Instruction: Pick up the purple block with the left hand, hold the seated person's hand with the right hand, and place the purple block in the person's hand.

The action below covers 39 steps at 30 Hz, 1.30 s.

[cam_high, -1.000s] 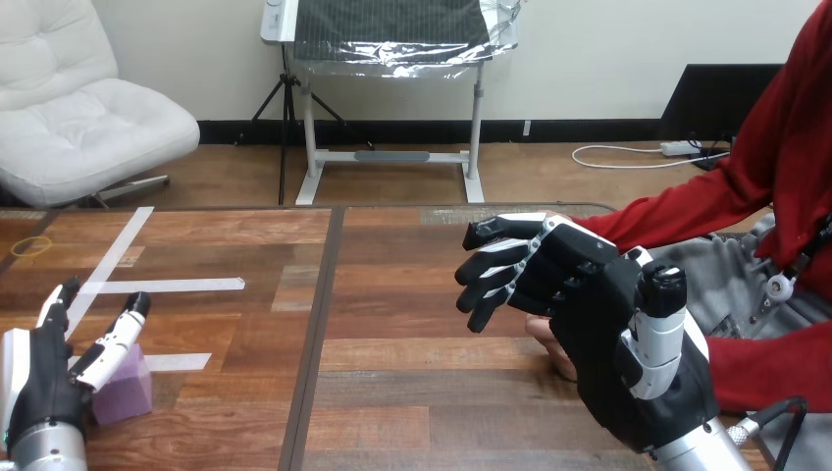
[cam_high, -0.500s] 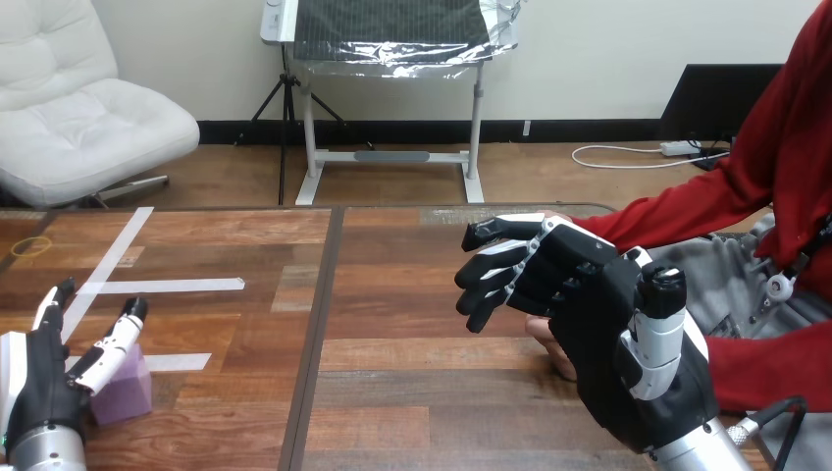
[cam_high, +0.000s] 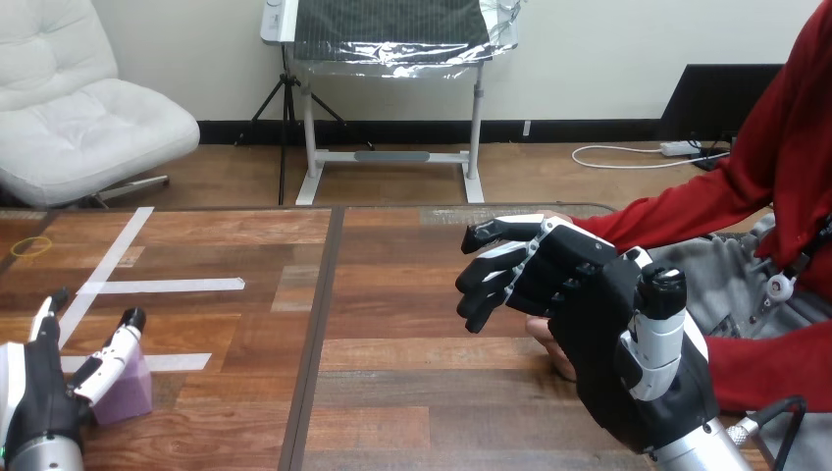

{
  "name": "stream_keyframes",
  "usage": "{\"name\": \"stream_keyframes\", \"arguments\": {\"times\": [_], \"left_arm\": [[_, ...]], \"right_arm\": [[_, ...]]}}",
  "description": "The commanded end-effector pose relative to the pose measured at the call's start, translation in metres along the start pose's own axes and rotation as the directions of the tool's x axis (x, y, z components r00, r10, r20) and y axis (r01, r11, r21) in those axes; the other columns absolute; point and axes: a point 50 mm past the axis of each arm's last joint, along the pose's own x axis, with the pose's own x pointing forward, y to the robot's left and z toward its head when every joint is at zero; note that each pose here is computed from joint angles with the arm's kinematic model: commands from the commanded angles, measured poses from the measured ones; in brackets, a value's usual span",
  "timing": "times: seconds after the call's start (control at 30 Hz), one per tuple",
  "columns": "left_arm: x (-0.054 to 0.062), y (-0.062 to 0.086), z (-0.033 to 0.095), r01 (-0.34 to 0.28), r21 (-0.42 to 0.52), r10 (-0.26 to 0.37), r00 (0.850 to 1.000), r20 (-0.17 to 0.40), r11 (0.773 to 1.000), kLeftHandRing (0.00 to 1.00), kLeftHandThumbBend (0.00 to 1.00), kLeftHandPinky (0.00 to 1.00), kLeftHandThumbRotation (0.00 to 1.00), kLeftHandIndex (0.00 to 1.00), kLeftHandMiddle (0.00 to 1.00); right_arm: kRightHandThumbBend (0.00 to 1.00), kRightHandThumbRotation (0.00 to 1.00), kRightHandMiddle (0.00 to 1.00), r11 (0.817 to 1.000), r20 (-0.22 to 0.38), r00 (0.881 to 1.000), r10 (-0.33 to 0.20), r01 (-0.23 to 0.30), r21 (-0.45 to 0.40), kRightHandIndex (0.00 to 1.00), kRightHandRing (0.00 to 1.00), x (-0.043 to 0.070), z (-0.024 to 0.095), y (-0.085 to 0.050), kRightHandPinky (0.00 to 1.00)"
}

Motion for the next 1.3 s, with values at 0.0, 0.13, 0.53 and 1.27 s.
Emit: {"name": "stream_keyframes", "arguments": {"times": [0.0,0.13,0.53,1.27], "left_arm": [[0.011,-0.002,0.023,-0.004,-0.003,0.004,0.996,0.092,1.000,1.00,0.55,0.95,0.52,0.95,0.99],[0.011,-0.003,0.024,0.003,-0.008,-0.002,0.996,0.093,1.000,1.00,0.55,0.96,0.53,0.95,1.00],[0.011,-0.007,0.025,0.028,-0.008,-0.027,0.996,0.079,1.000,1.00,0.55,0.98,0.53,0.98,1.00],[0.013,-0.017,0.029,0.104,-0.014,-0.103,0.993,0.060,0.994,1.00,0.53,1.00,0.58,1.00,1.00]], "right_arm": [[0.92,1.00,0.56,0.999,0.100,0.995,0.017,-0.014,-0.030,0.63,0.50,0.013,0.015,-0.003,0.41],[0.92,1.00,0.56,0.999,0.101,0.995,0.018,-0.015,-0.032,0.63,0.50,0.012,0.015,-0.003,0.41],[0.92,1.00,0.55,1.000,0.100,0.995,0.021,-0.019,-0.018,0.64,0.49,0.012,0.015,-0.003,0.41],[0.92,1.00,0.55,1.000,0.101,0.994,0.030,-0.029,-0.010,0.64,0.49,0.012,0.015,-0.004,0.40]]}}
